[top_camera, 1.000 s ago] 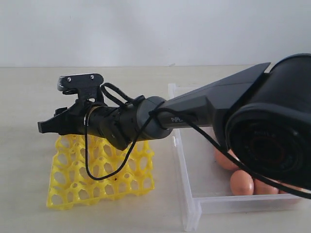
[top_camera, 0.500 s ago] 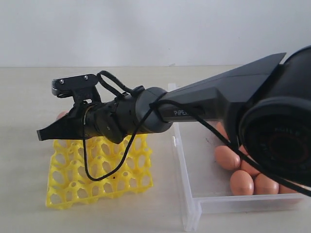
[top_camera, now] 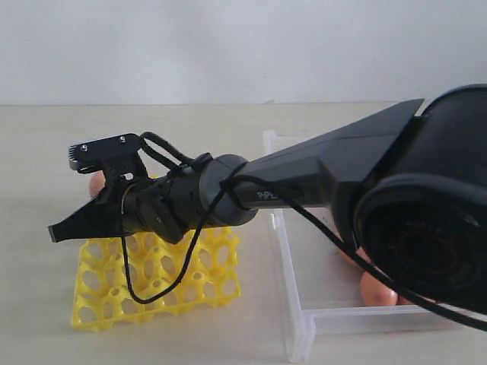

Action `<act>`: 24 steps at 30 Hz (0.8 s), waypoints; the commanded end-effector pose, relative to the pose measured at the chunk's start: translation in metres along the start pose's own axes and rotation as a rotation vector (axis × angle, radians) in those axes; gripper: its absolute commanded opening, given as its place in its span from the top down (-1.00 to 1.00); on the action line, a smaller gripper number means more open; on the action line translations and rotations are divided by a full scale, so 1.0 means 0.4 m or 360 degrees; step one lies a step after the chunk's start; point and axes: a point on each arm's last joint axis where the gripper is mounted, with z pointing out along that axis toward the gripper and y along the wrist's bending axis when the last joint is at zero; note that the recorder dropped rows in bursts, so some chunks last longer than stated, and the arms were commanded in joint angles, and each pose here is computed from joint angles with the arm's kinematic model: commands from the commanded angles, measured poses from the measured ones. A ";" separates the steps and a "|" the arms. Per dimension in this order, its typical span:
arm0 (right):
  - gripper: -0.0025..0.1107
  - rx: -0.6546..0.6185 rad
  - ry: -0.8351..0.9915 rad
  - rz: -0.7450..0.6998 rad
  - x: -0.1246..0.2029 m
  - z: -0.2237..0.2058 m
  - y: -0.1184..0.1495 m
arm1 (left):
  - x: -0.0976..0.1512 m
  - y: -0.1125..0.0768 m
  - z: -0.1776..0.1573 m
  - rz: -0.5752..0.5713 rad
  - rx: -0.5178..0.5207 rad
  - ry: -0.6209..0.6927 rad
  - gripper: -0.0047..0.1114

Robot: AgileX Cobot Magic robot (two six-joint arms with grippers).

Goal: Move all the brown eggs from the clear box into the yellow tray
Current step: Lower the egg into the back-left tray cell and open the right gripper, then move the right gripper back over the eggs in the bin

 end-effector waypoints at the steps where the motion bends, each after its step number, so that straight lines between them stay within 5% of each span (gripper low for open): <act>1: 0.96 0.0028 0.0077 -0.0009 -0.003 -0.009 -0.008 | 0.003 -0.001 0.000 -0.0022 0.0012 -0.0002 -0.42; 12: 0.96 -0.0034 -0.0184 -0.0416 -0.192 -0.228 0.056 | 0.003 -0.001 0.000 -0.0022 0.0012 -0.0002 -0.42; 19: 0.96 -0.0023 -0.0417 -0.0404 -0.064 -0.399 -0.001 | 0.003 -0.001 0.000 -0.0022 0.0012 -0.0002 -0.42; 24: 0.96 0.0263 -0.1168 -0.0428 0.083 -0.579 -0.101 | 0.003 -0.001 0.000 -0.0022 0.0012 -0.0002 -0.42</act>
